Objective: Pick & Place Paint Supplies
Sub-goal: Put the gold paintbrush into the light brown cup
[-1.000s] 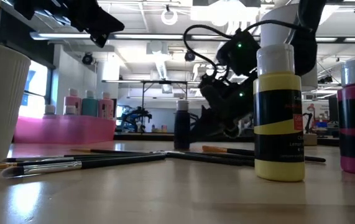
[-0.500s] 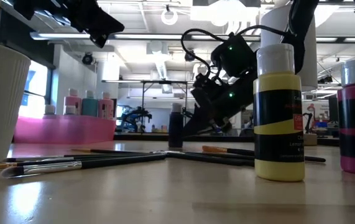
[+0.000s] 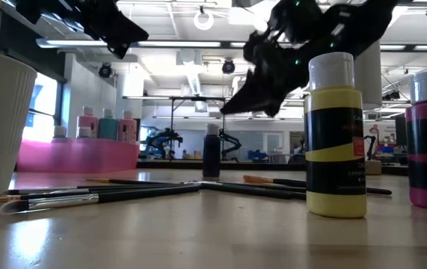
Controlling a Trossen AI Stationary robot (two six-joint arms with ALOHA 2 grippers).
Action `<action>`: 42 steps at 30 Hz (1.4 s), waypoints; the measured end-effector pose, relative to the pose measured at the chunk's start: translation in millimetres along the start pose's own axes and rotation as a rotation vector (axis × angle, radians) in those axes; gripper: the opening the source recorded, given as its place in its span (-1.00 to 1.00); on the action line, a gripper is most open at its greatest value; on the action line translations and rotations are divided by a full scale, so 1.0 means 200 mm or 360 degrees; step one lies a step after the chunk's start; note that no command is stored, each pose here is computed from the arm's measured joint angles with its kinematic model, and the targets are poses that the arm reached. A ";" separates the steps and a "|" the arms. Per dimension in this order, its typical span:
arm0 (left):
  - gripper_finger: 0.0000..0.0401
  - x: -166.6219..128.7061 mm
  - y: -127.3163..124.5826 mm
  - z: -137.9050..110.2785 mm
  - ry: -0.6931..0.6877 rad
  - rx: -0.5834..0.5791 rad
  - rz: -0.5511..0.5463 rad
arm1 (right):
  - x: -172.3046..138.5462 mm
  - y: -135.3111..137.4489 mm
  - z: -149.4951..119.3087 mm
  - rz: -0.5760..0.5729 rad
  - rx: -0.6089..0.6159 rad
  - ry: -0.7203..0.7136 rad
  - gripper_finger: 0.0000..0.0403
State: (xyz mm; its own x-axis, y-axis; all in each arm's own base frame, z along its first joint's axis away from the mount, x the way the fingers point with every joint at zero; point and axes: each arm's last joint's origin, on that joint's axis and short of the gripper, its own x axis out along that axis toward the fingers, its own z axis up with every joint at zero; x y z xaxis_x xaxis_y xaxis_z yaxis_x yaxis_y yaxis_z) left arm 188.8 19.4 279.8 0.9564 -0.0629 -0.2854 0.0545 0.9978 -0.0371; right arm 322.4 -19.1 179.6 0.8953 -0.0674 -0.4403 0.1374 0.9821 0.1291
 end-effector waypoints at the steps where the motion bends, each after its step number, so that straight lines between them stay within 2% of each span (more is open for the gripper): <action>1: -0.98 0.00 0.00 0.00 0.0002 0.0000 0.0000 | -0.02 0.01 0.02 -0.0039 -0.0029 -0.0017 -0.99; 5: -0.98 0.00 0.00 -0.01 0.0019 -0.0003 -0.0001 | -0.12 0.03 0.03 -0.0257 -0.0094 -0.0016 -0.99; 9: -0.98 0.00 0.00 -0.02 0.0050 -0.0009 0.0010 | -0.20 0.03 -0.04 -0.0281 -0.0049 -0.0015 -0.99; 14: -0.98 0.00 0.00 -0.01 0.0048 -0.0007 0.0035 | -0.32 0.02 -0.13 -0.0199 0.0024 -0.0119 -0.99; 18: -0.98 0.00 0.00 -0.01 0.0042 -0.0006 0.0036 | -0.43 0.02 -0.14 -0.0084 0.0033 -0.0265 -0.99; 24: -0.98 0.03 0.01 -0.03 0.0084 -0.0014 0.0040 | -0.58 0.03 -0.11 0.0032 -0.0042 -0.0427 -0.99; 30: -0.98 0.12 0.03 -0.05 0.0099 -0.0017 0.0039 | -0.68 0.04 -0.11 0.0207 -0.0134 -0.0543 -0.99; 36: -0.98 0.20 0.04 -0.09 0.0166 -0.0029 0.0038 | -0.73 0.02 -0.18 0.0217 -0.0146 -0.0505 -0.99; 42: -0.98 0.22 0.04 -0.11 0.0210 -0.0036 0.0036 | -0.77 0.02 -0.23 0.0275 -0.0152 -0.0464 -0.99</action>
State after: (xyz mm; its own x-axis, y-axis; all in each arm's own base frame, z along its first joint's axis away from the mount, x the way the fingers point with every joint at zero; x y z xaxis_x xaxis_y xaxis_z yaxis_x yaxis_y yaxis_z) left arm 225.8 25.0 246.3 0.9110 -0.0436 -0.4101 0.0252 0.9984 -0.0502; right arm 165.9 2.2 207.6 0.9871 0.0671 -0.1453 -0.0544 0.9945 0.0899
